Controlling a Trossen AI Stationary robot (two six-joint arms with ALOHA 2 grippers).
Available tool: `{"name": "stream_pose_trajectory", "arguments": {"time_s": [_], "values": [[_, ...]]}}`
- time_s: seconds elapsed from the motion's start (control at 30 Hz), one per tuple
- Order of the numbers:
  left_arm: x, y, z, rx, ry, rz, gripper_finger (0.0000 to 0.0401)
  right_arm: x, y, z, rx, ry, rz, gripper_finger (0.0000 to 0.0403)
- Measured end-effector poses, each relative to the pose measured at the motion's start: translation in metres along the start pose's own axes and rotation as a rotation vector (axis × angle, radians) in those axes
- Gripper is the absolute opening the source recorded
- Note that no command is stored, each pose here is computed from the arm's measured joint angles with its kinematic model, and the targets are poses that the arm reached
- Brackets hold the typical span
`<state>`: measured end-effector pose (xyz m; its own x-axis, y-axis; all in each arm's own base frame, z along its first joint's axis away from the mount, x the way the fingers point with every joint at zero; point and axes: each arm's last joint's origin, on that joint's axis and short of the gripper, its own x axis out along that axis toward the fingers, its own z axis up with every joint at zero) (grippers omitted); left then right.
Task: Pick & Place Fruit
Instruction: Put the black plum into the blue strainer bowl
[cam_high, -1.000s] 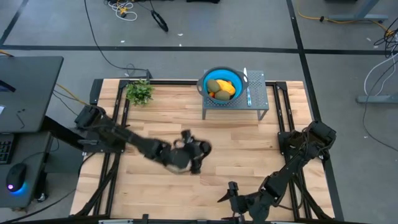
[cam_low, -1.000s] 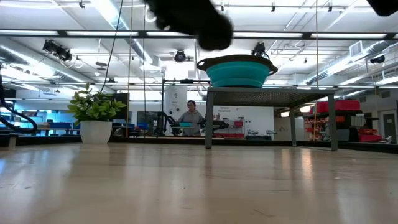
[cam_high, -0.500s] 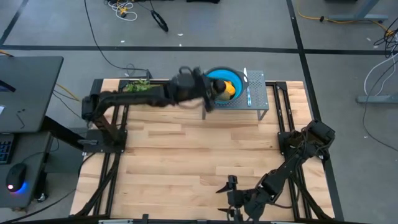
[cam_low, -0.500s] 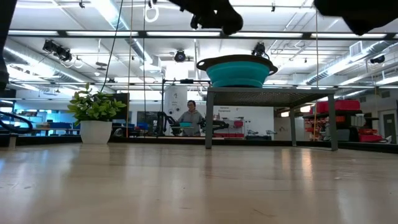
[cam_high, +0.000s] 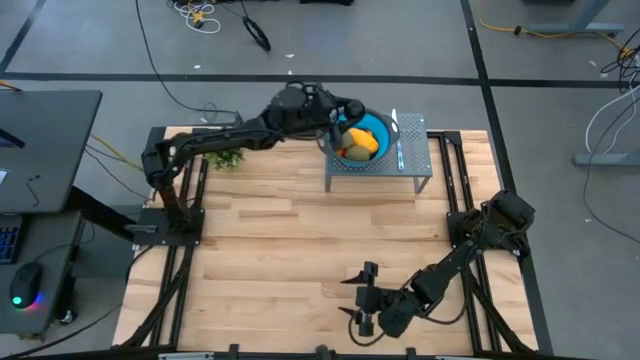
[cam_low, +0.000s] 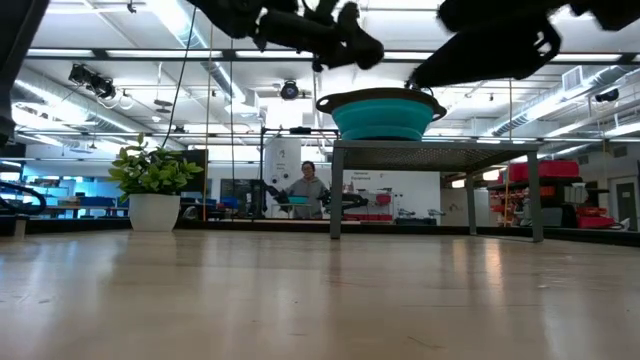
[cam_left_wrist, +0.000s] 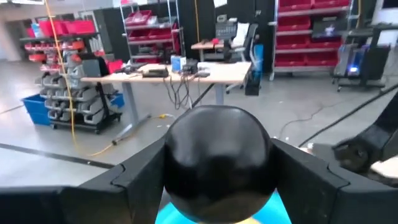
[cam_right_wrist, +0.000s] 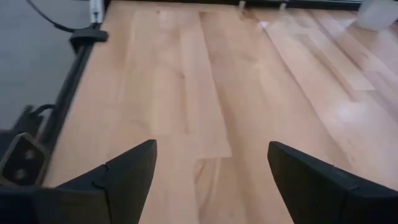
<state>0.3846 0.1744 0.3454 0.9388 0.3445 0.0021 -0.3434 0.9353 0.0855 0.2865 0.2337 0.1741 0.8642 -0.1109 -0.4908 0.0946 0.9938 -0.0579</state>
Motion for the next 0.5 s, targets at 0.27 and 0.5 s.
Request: {"name": "stream_pose_trajectory", "arguments": {"time_s": [0.27, 0.5], "values": [[0.013, 0.007, -0.021, 0.055, 0.026, 0.069, 0.0270, 0.008, -0.009, 0.004, 0.045, 0.009, -0.015, 0.0318], [0.013, 0.007, -0.025, 0.038, 0.068, 0.067, 0.0286, 0.010, -0.011, 0.005, 0.069, 0.008, -0.021, 0.0318]]}}
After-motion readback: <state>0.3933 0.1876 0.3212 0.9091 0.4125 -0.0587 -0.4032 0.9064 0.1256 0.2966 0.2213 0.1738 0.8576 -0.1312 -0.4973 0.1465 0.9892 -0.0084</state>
